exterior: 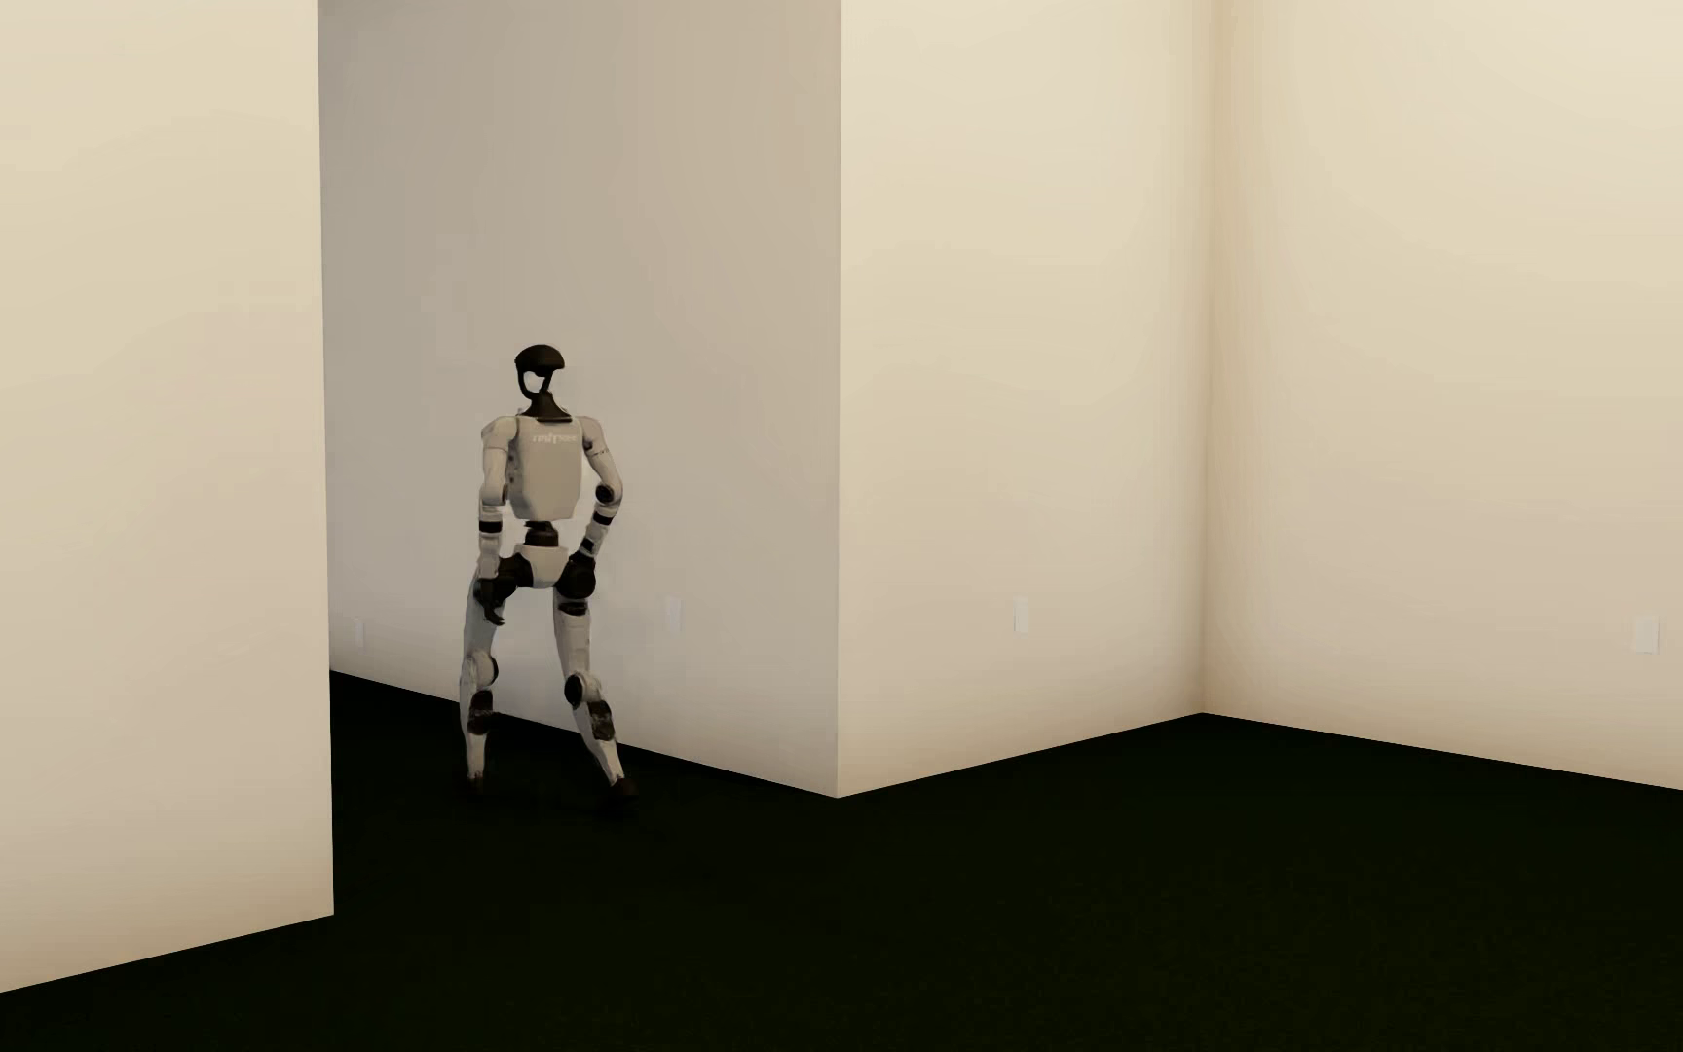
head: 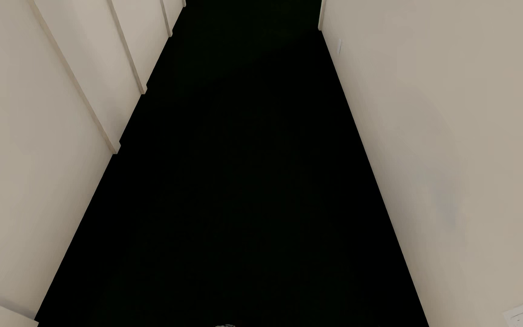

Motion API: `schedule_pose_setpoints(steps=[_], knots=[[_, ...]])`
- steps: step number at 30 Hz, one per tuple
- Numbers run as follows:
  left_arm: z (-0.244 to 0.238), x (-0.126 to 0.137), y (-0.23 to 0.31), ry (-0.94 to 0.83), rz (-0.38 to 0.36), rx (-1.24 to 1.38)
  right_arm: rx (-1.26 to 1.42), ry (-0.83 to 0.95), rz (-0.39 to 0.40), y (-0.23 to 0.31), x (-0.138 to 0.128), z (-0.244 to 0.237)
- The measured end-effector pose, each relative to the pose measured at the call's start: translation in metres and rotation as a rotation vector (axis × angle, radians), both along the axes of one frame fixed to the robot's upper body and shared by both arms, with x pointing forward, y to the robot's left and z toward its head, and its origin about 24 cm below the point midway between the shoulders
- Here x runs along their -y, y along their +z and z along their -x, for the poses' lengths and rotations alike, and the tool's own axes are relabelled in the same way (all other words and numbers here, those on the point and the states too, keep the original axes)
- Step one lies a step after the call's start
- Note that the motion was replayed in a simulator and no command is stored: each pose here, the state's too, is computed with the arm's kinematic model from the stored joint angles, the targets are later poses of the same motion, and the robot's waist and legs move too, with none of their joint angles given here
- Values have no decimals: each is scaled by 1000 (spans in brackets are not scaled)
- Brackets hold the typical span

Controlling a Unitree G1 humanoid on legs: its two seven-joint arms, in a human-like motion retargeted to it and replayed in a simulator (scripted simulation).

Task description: Avoid the corner

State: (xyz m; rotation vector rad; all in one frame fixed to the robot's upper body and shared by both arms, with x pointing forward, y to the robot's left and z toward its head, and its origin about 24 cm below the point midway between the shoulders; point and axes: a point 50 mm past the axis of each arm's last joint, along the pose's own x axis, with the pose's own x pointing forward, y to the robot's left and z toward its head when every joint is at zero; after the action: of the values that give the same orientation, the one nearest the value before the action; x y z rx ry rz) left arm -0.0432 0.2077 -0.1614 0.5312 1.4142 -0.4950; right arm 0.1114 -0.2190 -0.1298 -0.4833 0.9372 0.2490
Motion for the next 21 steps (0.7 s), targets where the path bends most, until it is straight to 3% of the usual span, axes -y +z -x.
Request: schedule_pose_setpoints(steps=[2,5,10,13,16,18,21], knots=[[21,-2,0,30,-26,-68,57,-45,-5,7,5,-13],[36,0,0,5,-29,-123,-43,-117,-11,-7,6,18],[-57,-1,-2,67,1,157,-288,-44,17,-29,-3,82],[-139,4,21,38,64,431,-379,-51,39,-29,4,119],[-206,-3,53,82,74,662,-444,-70,41,-28,4,143],[-220,-5,61,69,73,707,-498,-70,50,-30,3,156],[-181,1,36,120,71,569,-593,-49,90,-31,9,177]])
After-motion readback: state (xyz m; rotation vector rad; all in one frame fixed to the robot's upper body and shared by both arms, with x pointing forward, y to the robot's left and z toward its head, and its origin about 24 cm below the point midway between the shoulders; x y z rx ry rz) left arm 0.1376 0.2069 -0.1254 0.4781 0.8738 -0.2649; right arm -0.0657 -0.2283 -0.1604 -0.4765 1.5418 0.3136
